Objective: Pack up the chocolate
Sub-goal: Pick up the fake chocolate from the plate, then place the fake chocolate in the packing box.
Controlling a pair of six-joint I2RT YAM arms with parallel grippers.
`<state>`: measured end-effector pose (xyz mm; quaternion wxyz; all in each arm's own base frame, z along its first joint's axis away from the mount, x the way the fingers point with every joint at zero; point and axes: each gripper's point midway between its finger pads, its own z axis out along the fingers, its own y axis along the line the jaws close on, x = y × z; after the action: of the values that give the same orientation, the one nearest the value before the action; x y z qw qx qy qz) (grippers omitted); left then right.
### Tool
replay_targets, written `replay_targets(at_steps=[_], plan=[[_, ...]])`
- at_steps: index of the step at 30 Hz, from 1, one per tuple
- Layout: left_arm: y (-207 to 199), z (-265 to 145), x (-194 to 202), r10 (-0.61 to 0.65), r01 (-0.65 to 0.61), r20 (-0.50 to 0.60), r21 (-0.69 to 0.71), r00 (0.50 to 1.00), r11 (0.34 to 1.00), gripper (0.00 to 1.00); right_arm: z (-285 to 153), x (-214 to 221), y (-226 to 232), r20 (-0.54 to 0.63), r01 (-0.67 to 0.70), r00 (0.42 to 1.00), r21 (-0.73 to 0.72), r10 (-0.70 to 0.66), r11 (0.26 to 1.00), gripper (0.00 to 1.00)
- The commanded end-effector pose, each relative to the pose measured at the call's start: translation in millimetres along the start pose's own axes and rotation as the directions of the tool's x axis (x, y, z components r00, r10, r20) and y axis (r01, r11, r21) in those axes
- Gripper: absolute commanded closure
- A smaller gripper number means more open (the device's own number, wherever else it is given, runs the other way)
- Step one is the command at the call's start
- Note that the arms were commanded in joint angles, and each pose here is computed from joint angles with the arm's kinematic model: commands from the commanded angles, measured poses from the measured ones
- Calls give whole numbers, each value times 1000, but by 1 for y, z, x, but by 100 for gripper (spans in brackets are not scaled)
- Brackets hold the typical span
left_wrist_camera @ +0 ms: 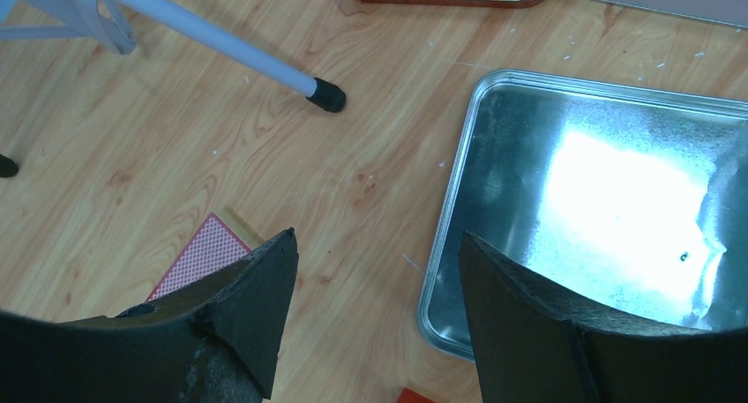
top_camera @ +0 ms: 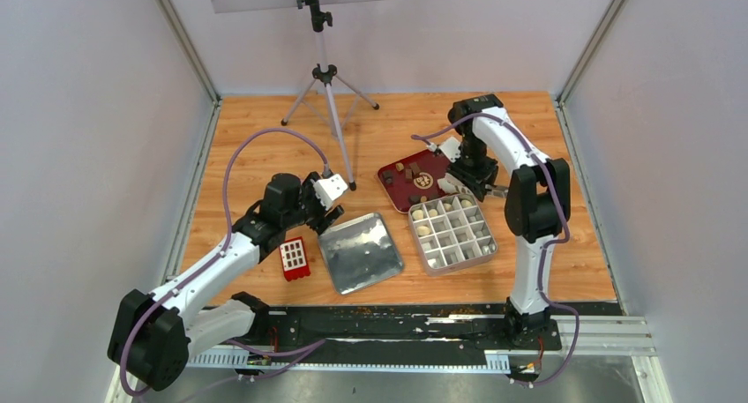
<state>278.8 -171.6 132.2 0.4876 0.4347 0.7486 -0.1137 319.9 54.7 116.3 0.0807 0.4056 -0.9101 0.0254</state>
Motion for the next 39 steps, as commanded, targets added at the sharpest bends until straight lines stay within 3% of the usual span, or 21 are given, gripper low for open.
replay_targets(at_steps=[1, 6, 14, 24, 39], plan=[[6, -2, -13, -9, 10, 52, -27, 999, 1000, 25, -8, -1, -8, -2, -22, 1000, 29, 22, 999, 72], [6, -3, -12, -8, 10, 49, -25, 999, 1000, 25, -32, -8, -11, 85, -26, 996, 60, 21, 998, 82], [8, 1, -15, -5, 6, 48, -22, 999, 1000, 25, -60, 6, 29, 227, 20, 974, -39, -11, 999, 83], [9, 3, -16, 1, 0, 42, -20, 999, 1000, 25, -39, 53, 106, 199, 124, 976, -186, -86, 975, 80], [8, 0, -14, 5, -5, 36, -19, 999, 1000, 24, -32, 75, 100, 106, 122, 988, -84, -112, 989, 76]])
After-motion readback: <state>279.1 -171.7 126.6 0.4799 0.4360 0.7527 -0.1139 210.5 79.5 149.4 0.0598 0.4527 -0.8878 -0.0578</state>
